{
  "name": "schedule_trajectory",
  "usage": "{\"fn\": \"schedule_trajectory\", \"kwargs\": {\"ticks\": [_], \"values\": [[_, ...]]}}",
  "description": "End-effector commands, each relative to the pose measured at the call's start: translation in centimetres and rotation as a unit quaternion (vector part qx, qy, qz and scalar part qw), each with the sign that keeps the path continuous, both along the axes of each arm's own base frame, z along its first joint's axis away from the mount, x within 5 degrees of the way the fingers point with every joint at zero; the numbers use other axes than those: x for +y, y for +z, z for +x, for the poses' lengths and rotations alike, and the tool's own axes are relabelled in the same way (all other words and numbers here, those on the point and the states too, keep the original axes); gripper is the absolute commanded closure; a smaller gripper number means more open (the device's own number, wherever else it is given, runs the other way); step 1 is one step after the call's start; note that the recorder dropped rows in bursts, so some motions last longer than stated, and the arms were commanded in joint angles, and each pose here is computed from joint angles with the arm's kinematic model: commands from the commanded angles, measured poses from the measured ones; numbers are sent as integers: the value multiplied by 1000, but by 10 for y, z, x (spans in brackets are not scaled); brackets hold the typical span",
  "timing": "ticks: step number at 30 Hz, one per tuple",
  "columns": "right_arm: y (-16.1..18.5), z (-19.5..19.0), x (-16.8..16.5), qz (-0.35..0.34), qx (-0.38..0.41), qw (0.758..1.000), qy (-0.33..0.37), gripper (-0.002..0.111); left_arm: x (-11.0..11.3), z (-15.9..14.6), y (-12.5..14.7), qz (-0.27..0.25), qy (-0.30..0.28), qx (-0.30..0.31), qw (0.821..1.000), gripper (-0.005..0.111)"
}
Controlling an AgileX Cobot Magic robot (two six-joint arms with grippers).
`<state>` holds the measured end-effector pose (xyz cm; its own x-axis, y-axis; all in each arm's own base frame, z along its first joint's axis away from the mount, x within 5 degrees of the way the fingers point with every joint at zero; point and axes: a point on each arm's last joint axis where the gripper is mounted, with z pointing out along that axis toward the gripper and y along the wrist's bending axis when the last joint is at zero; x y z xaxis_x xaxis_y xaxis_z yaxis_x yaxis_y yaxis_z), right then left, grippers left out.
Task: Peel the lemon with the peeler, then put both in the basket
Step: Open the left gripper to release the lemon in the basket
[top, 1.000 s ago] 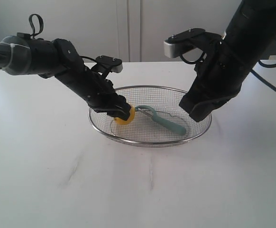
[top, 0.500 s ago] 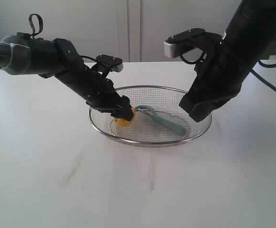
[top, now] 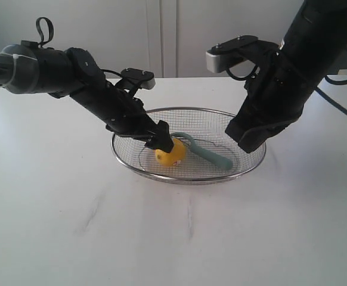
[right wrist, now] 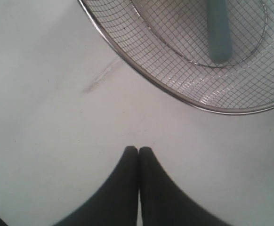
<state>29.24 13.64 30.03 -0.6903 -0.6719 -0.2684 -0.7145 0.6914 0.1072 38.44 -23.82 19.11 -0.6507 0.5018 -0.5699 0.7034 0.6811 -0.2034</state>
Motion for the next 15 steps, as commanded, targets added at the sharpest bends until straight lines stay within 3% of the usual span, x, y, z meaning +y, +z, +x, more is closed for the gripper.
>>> {"fn": "schedule_trajectory", "kwargs": {"ticks": [1,10,12,15], "values": [[2,-2,-2,-2,-3,1000,1,108,-2,-3,12,-12,-3,-4,1000,2],[2,-2,-2,-2,-3,1000,1,108,0,-9,44,-37,-3,-26,999,4],[2,-2,-2,-2,-3,1000,1,108,0,-11,51,-40,-7,-29,999,14],[2,-2,-2,-2,-3,1000,1,108,1,-16,62,-48,-3,-23,999,51]]}}
